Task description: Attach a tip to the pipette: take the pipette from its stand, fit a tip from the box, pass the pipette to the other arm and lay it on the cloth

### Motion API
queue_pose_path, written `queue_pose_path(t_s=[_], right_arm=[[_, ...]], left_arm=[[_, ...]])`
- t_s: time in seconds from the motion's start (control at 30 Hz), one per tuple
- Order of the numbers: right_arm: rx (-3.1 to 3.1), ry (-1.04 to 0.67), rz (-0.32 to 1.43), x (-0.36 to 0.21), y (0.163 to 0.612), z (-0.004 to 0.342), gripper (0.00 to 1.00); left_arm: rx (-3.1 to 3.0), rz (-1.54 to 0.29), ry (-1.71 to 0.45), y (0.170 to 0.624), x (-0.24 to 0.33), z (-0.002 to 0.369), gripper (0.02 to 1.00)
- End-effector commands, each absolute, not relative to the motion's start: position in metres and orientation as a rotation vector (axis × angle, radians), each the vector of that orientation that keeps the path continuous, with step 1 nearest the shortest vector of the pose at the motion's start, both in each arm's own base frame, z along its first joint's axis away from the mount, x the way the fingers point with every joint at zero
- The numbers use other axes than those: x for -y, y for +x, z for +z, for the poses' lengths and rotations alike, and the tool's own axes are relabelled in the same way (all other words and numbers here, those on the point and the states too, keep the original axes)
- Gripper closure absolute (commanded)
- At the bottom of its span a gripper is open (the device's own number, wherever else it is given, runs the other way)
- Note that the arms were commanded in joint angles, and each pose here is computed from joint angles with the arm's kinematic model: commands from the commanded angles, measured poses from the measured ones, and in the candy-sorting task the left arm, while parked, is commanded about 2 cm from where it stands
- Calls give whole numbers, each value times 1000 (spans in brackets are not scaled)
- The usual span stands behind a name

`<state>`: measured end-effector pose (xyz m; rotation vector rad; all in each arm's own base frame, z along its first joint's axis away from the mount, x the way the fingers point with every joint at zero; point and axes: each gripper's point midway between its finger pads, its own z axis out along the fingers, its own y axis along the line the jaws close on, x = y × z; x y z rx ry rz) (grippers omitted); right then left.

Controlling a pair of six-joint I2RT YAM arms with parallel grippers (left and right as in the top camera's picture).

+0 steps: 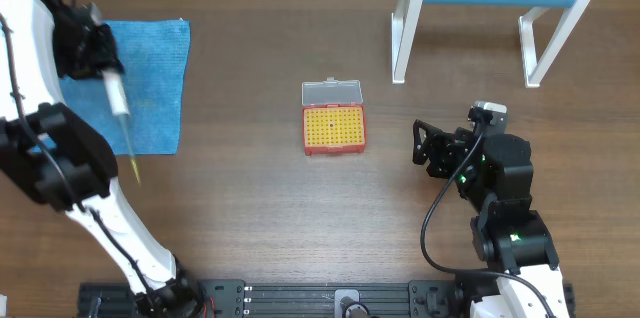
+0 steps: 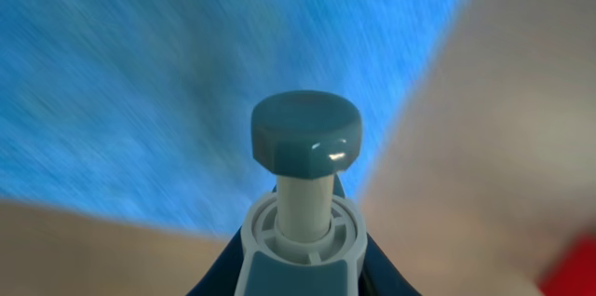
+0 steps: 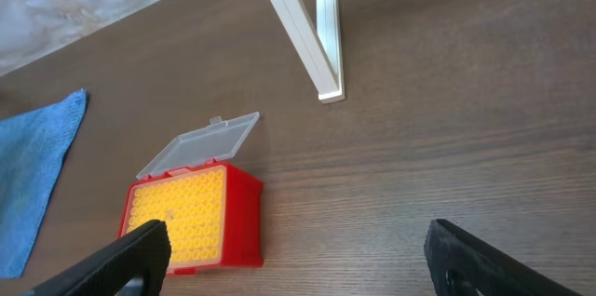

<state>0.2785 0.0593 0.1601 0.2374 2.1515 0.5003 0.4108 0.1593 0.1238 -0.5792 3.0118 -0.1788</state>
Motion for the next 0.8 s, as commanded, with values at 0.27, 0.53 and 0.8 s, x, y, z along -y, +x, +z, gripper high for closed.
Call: queue_pose_path(t_s=[0.27,0.53,0.8], right_arm=[[-2134,250,514,-59,280,167,115],[-2133,288,534,-59,280,167,115],[-2132,299,540,-59,280,167,117]], left_arm=[[-2927,215,-261,472,-223,116,991],[-2974,362,-92,497,-219,66,991],[-3045,309,-108,486,-213,46,991]])
